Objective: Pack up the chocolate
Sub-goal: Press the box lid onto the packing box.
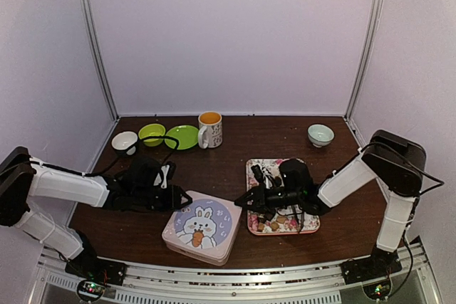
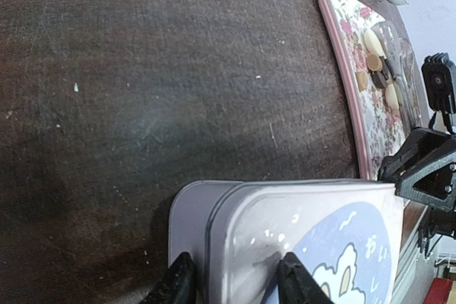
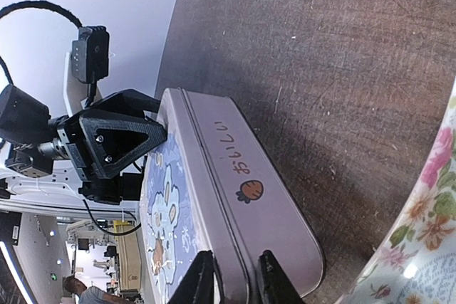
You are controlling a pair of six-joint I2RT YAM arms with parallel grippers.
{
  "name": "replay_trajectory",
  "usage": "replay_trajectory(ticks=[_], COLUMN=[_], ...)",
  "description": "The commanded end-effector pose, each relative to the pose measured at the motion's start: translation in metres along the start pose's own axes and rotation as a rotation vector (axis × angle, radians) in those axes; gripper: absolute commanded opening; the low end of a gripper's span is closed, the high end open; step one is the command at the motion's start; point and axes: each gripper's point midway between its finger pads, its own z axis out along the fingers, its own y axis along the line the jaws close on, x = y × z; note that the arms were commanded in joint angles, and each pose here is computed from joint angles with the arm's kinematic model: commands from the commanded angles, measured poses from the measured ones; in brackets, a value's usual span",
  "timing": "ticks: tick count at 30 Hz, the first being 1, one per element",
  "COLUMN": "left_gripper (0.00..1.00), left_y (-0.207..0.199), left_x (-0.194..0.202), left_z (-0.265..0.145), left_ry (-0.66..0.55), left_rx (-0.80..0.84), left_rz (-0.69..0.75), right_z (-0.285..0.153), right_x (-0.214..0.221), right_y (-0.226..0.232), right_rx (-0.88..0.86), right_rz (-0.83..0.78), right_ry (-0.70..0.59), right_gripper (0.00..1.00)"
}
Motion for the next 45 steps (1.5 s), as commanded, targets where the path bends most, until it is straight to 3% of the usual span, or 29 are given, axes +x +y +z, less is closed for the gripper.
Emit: replay_trajectory(ticks=[1, 9, 17, 20, 21, 24, 25, 34, 42, 45], left_gripper=[0.42, 0.47, 0.53, 0.45, 0.38, 0.04, 0.00, 0.00, 0.00, 0.00], left_y=[0.025, 0.010, -0.018, -0.029, -0.033, -0.039, -0.041, -0.039, -0.034, -0.046], left_x=[0.020, -0.010, -0.046, -0.054, -0.055, -0.054, -0.053, -0.041, -0.037, -0.051], left_z=[0.000, -0.023, -0.064, -0.071, -0.070, -0.062, -0.058, -0.024, -0.016, -0.028], left_ry=[0.078, 0.017, -0.094, -0.133, -0.142, -0.135, -0.124, -0.077, -0.069, -0.103], left_rx=[-0.119, -0.158, -0.141, -0.094, -0.075, -0.026, -0.010, 0.044, 0.039, 0.049], left_rz=[0.012, 0.086, 0.150, 0.165, 0.168, 0.165, 0.164, 0.144, 0.132, 0.159], right_z=[-0.011, -0.029, -0.046, -0.047, -0.047, -0.042, -0.039, -0.017, -0.015, -0.012], right_x=[0.021, -0.012, -0.026, -0.023, -0.021, -0.012, -0.008, 0.011, -0.002, 0.005], right_y=[-0.032, -0.003, 0.037, 0.052, 0.056, 0.059, 0.058, 0.044, 0.093, 0.069], right_rx=[0.232, 0.345, 0.320, 0.274, 0.255, 0.204, 0.186, 0.101, 0.038, 0.085], right_rz=[-0.010, -0.208, -0.359, -0.396, -0.399, -0.382, -0.368, -0.278, -0.347, -0.325], right_ry=[0.094, 0.050, 0.010, 0.016, 0.019, 0.038, 0.048, 0.093, 0.081, 0.096], right_gripper=[0.25, 0.32, 0.34, 0.24, 0.19, 0.07, 0.02, 0.00, 0.00, 0.00])
